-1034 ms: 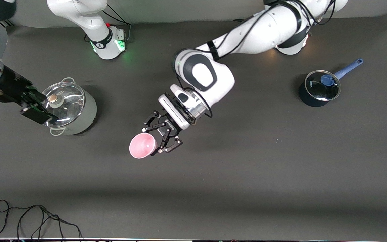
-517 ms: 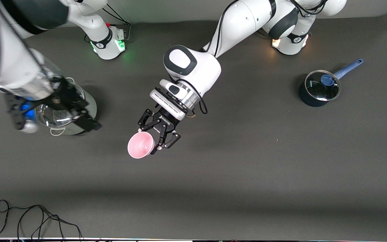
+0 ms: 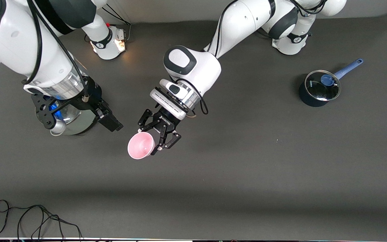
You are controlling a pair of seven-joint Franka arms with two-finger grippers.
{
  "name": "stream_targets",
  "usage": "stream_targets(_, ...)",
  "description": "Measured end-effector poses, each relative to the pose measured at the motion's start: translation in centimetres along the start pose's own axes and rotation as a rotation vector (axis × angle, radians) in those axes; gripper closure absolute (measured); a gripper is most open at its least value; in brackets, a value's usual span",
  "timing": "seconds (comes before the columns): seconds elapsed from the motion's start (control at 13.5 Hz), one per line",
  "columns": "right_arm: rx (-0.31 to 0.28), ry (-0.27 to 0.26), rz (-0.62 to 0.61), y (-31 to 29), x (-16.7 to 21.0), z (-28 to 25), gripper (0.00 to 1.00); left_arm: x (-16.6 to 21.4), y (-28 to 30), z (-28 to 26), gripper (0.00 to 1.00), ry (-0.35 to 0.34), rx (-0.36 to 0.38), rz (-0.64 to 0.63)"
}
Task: Transfer pink cup from left to right arm
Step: 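Close the right gripper on the cup rim beside the left gripper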
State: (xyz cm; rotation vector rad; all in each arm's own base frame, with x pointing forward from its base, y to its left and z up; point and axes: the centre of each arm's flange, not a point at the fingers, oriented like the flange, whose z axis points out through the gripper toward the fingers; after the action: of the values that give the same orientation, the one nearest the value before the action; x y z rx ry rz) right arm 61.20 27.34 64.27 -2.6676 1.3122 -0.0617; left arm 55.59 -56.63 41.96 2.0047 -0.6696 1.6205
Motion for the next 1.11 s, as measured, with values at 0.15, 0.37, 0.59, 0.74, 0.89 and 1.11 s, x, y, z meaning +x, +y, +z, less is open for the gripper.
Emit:
stream_targets(0.15,0.054,0.023,-0.002,-0.6,0.1,-0.6,0.0,0.0,0.0,0.0,0.32,0.0,0.0,0.0)
stream_targets(0.37,0.068,0.064,-0.017,-1.6,-0.1,0.6,0.0,0.0,0.0,0.0,0.32,0.0,0.0,0.0)
stream_targets(0.59,0.045,0.071,-0.038,-2.9,-0.9,3.8,0.0,0.0,0.0,0.0,0.32,0.0,0.0,0.0)
stream_targets(0.74,0.03,0.07,-0.044,-3.3,-1.2,5.2,0.0,0.0,0.0,0.0,0.32,0.0,0.0,0.0)
stream_targets(0.89,0.021,0.069,-0.044,-3.4,-1.2,5.8,0.01,0.0,0.0,0.0,0.32,0.0,0.0,0.0)
stream_targets(1.11,0.017,0.078,-0.045,-3.4,-1.1,5.9,0.03,0.0,0.0,0.0,0.32,0.0,0.0,0.0)
